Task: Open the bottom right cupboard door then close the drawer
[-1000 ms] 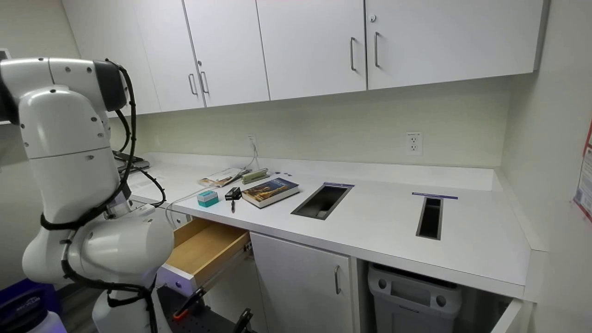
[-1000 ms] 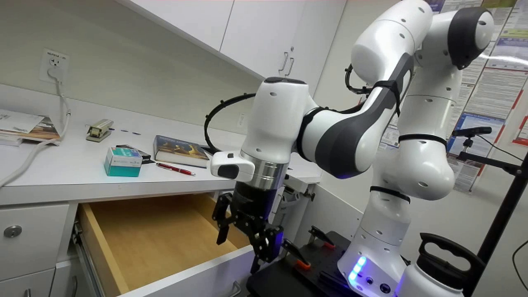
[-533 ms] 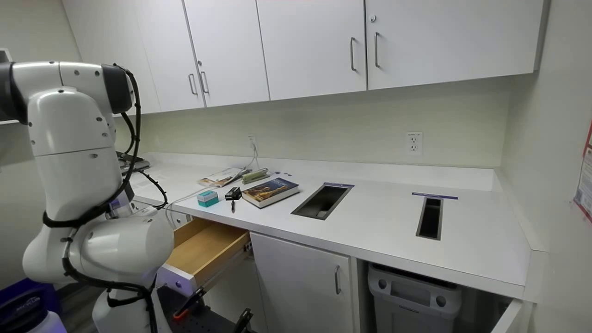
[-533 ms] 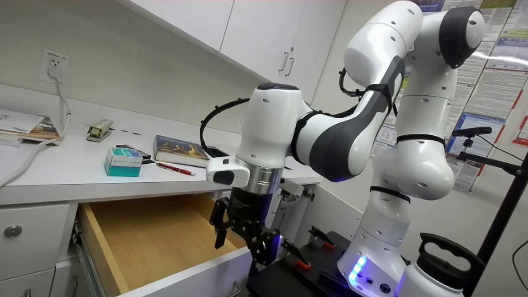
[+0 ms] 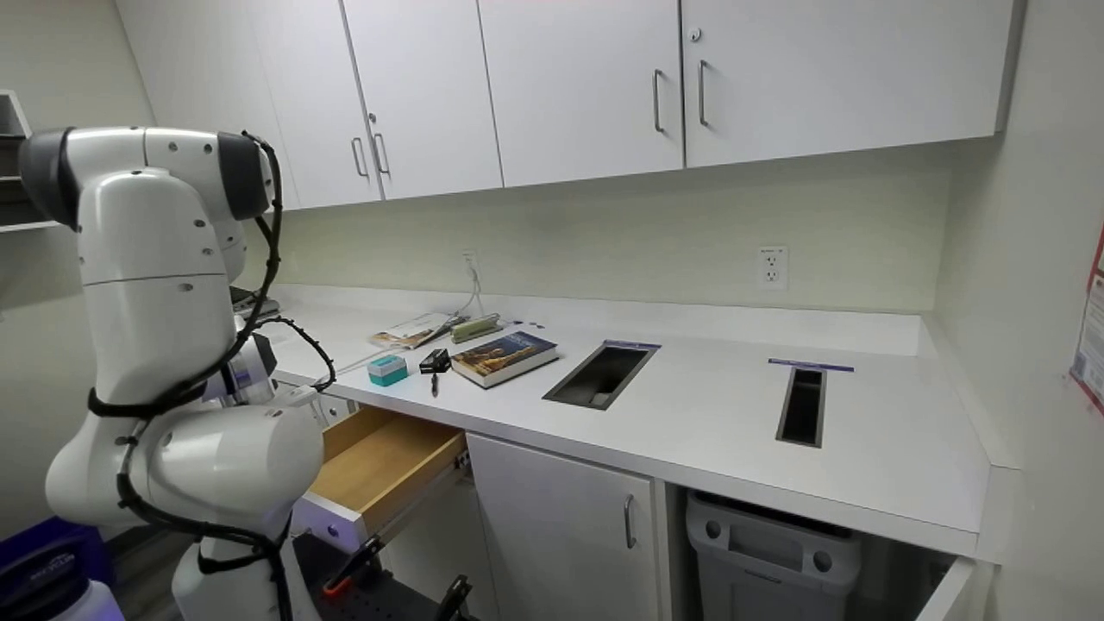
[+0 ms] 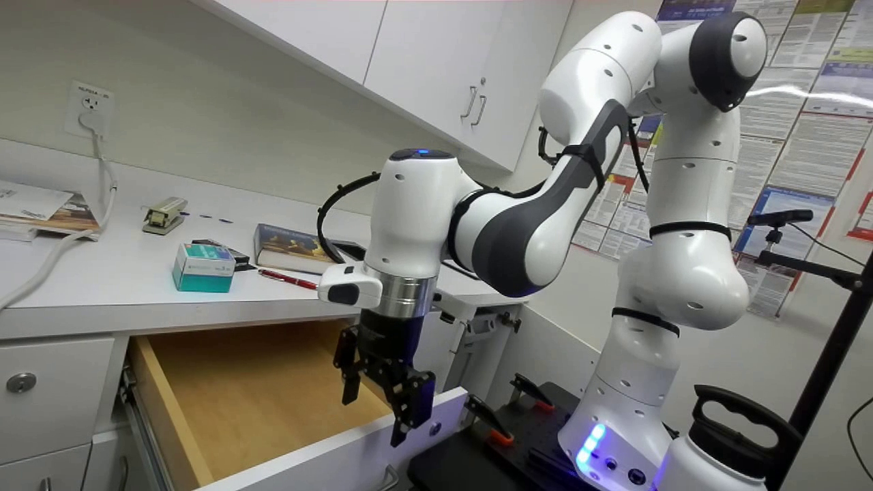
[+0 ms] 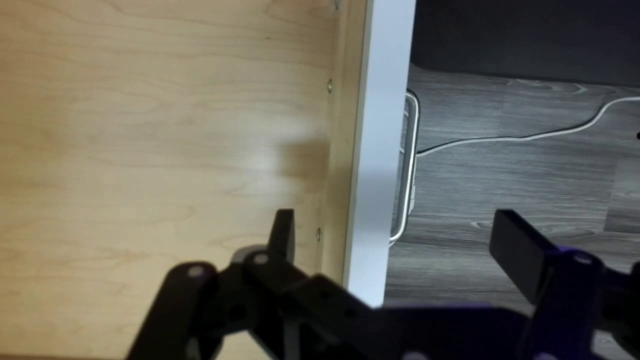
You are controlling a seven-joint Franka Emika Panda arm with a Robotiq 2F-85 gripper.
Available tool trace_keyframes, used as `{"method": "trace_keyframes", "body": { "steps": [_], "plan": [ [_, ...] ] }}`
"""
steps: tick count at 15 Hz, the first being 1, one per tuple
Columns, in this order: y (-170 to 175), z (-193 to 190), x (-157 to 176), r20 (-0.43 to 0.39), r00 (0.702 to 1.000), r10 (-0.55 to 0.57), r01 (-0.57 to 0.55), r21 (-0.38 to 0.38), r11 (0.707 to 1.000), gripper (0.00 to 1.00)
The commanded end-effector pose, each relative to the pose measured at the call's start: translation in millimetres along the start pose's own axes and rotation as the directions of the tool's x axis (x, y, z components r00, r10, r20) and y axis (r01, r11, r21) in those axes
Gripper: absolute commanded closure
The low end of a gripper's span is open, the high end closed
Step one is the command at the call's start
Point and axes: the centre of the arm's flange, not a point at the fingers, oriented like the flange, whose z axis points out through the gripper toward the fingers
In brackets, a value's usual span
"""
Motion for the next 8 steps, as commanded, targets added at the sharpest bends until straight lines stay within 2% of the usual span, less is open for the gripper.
{"method": "trace_keyframes", "body": {
  "steps": [1,2,4,8],
  "plan": [
    [12.8,12.7,13.5,0.01,0.999,-0.041,0.041,0.034,0.999,0.05],
    [14.1,16.1,15.3,0.006,0.999,-0.048,0.048,0.044,0.998,0.26],
    [15.5,20.7,18.5,0.004,0.998,-0.061,0.061,0.056,0.997,0.31],
    [19.0,25.5,22.0,-0.003,0.997,-0.075,0.075,0.068,0.995,0.63]
  ]
}}
